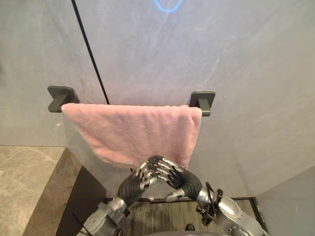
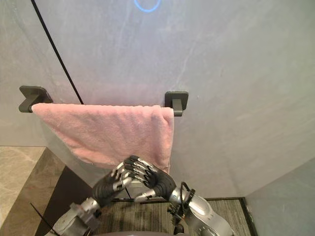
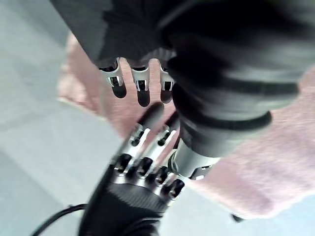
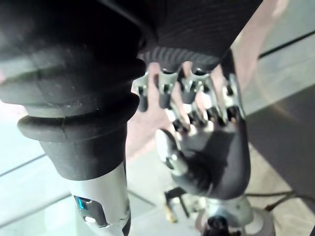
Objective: Organize washtable
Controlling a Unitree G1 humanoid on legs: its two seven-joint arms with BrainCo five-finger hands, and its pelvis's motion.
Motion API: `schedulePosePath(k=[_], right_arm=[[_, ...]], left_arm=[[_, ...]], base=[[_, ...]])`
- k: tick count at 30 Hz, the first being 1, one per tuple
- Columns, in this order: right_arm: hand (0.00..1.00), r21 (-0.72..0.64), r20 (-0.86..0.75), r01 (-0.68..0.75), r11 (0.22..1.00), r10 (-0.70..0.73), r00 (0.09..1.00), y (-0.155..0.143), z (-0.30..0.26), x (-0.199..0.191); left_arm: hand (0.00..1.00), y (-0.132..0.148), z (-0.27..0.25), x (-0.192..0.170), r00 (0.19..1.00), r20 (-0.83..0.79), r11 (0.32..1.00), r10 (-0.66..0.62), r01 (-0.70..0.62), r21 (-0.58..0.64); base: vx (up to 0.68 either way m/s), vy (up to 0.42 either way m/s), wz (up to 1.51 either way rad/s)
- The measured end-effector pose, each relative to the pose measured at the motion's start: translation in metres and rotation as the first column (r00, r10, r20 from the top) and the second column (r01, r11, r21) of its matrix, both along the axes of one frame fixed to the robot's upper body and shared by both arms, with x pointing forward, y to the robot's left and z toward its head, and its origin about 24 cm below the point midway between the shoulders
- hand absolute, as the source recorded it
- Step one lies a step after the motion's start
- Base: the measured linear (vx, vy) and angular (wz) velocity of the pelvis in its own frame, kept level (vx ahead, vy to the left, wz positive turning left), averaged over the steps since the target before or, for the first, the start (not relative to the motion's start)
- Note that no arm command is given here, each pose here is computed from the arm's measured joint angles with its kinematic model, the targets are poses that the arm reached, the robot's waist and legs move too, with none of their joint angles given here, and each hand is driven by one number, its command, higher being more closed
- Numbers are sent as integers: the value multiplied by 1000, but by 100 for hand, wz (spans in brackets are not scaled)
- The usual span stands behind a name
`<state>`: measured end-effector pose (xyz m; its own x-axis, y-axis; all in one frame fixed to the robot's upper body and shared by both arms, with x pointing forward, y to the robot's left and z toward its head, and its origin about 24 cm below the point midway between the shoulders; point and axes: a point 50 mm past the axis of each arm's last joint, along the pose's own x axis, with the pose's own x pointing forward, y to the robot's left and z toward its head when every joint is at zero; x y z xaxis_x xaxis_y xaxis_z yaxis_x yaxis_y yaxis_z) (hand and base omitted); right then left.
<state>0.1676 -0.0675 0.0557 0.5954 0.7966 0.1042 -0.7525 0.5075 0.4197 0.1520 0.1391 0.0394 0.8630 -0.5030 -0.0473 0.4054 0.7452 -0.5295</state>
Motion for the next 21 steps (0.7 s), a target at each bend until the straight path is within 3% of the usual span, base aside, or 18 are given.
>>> schedulePosePath(k=[3, 10, 17, 21], right_arm=[[0, 24, -3, 34, 999, -34, 999, 13, 1, 16], [0, -29, -26, 152, 988, -153, 988, 19, -10, 44], [0, -75, 22, 314, 946, -314, 949, -5, -5, 75], [0, -94, 57, 332, 939, -328, 943, -10, -3, 79]], left_arm=[[0, -5, 12, 18, 992, 72, 995, 99, -97, -37], [0, -5, 12, 49, 960, 159, 966, 232, -247, 80], [0, 15, 21, 78, 906, 259, 916, 334, -377, 138], [0, 17, 23, 81, 889, 298, 905, 347, -401, 143]], base=[[6, 2, 1], [-30, -11, 1], [-40, -29, 2], [16, -27, 10]])
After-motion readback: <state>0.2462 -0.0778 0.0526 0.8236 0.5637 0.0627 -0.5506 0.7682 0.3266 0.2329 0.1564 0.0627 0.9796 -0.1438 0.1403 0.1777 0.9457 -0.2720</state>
